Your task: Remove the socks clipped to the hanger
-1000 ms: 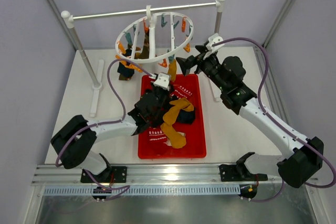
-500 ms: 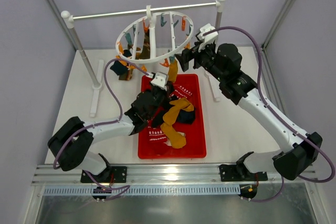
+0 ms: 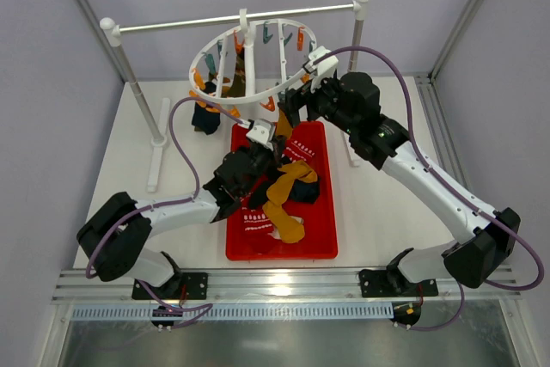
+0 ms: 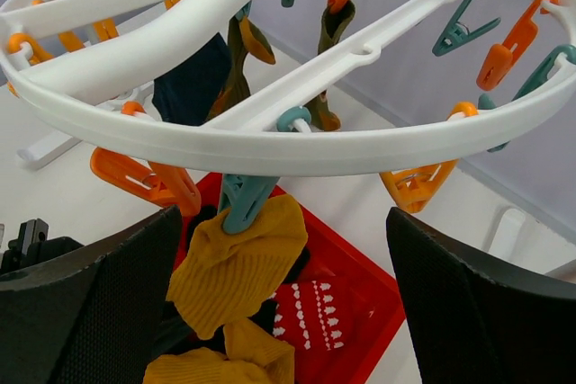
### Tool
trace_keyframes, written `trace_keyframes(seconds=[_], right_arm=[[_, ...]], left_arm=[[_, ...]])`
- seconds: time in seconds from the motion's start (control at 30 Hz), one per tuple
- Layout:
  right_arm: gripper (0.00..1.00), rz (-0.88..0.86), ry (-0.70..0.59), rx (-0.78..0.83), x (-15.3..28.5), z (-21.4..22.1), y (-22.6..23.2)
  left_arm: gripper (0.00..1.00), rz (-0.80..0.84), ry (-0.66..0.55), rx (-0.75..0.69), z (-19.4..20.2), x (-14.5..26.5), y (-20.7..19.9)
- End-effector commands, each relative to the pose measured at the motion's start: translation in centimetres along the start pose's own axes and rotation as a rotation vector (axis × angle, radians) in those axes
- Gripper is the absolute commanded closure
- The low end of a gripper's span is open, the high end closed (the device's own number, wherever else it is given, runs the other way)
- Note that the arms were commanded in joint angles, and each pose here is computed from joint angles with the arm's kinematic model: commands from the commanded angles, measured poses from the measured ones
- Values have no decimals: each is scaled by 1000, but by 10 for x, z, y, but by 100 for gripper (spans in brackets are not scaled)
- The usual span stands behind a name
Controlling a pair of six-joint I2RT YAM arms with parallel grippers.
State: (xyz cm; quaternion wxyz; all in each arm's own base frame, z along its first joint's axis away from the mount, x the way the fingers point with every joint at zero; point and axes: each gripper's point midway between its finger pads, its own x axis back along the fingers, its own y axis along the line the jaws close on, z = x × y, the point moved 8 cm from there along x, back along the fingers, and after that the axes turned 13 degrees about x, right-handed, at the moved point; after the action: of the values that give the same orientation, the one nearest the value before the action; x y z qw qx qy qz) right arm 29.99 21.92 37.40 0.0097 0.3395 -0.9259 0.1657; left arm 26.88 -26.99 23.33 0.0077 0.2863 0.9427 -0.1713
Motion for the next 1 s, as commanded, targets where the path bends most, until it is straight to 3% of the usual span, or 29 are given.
trace_keyframes(seconds=[0.0, 0.53, 0.97], right_arm=[[6, 22, -79, 2, -3, -23, -4], [7, 339, -120, 4, -12, -33, 9], [10, 505, -48, 72, -26, -33, 28]], left_arm=[[100, 45, -41, 49, -8, -3, -7], [100, 17, -48, 92, -9, -6, -7], [100, 22, -34, 102, -10, -8, -10]])
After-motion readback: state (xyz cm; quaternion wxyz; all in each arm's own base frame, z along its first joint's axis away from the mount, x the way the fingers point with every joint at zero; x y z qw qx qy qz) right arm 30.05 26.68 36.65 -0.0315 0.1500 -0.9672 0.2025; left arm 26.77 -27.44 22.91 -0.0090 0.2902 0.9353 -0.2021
